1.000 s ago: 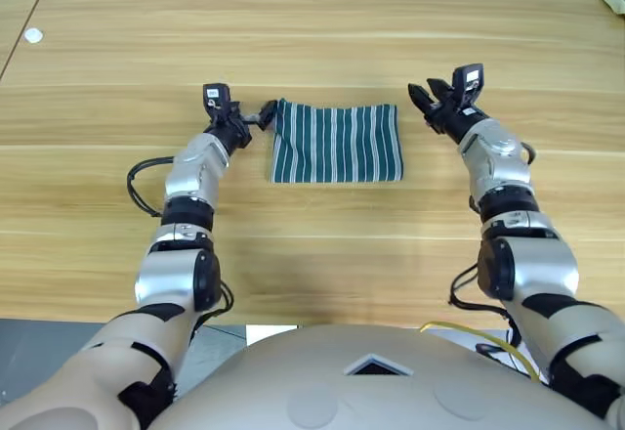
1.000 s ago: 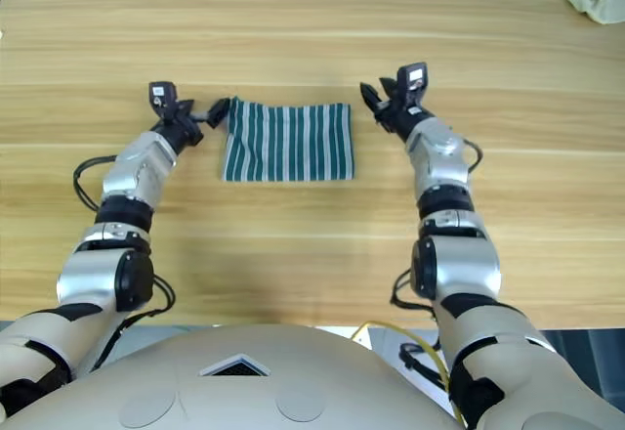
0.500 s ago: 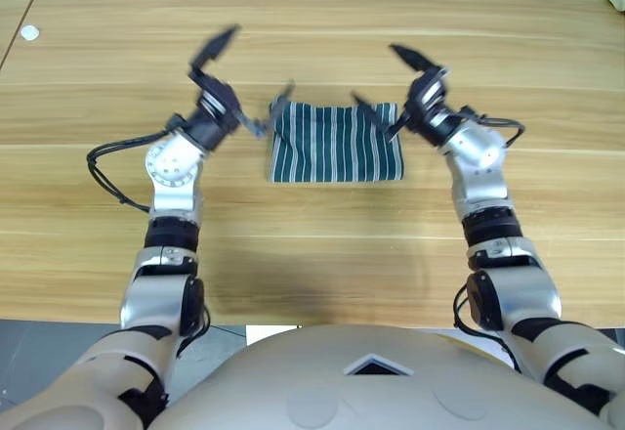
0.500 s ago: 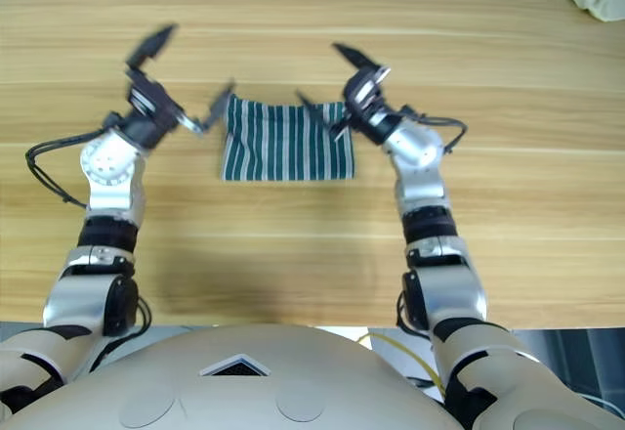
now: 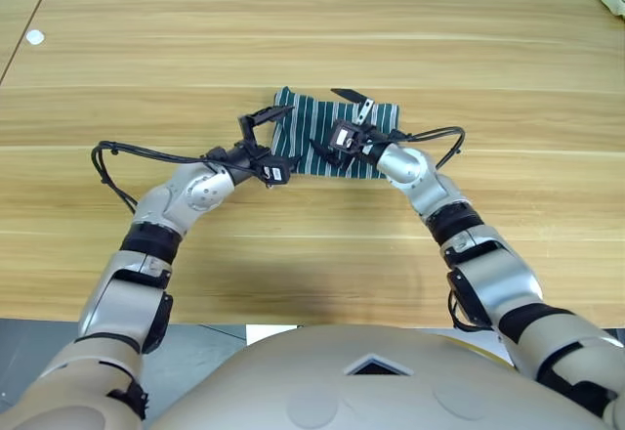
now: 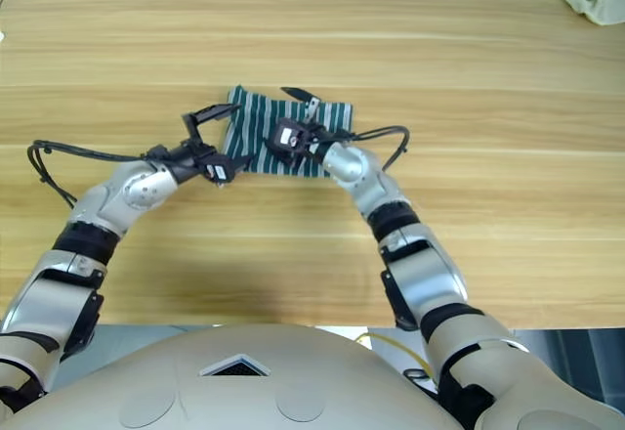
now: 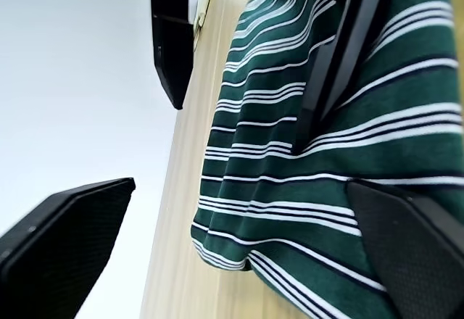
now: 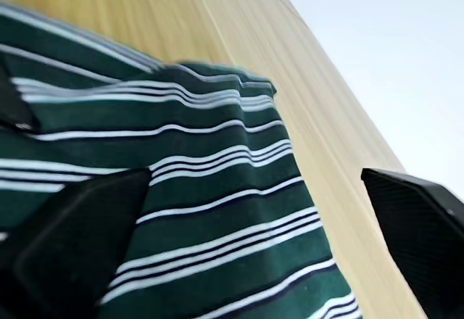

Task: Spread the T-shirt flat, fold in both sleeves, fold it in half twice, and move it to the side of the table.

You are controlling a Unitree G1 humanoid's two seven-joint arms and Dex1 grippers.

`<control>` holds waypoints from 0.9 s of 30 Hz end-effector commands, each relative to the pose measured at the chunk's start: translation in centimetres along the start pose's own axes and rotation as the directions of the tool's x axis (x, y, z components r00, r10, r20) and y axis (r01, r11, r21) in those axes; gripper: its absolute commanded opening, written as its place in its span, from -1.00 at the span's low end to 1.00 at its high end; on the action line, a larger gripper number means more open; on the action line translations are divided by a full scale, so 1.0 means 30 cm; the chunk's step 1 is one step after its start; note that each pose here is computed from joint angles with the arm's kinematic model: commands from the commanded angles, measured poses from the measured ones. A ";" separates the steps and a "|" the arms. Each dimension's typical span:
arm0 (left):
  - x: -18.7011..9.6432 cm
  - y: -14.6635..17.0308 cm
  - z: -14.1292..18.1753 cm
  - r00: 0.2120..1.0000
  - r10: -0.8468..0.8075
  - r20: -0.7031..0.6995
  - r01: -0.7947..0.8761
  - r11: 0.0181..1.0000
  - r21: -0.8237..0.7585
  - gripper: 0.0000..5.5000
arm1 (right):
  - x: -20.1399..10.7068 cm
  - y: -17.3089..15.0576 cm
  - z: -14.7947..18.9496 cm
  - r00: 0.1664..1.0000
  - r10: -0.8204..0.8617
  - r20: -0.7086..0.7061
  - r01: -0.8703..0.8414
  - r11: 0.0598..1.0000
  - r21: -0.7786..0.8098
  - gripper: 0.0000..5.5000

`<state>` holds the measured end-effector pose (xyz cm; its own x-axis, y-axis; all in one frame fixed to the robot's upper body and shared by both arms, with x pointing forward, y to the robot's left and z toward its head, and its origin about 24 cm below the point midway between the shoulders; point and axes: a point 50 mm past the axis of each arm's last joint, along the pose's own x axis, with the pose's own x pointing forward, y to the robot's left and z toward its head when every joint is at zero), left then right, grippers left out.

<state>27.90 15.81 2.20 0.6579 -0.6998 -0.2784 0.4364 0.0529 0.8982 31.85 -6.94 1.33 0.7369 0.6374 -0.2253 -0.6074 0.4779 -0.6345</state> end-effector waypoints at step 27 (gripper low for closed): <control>-0.026 -0.026 -0.026 0.995 0.098 0.007 -0.093 0.962 -0.257 0.96 | -0.068 0.032 0.004 0.955 0.215 0.206 -0.241 0.964 0.111 0.95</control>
<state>28.25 16.80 1.59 0.7154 -0.6713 -0.1938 0.4662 0.2519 0.8481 30.35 -7.75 1.10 0.5565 0.8016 -0.2186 -0.7697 0.3982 -0.4990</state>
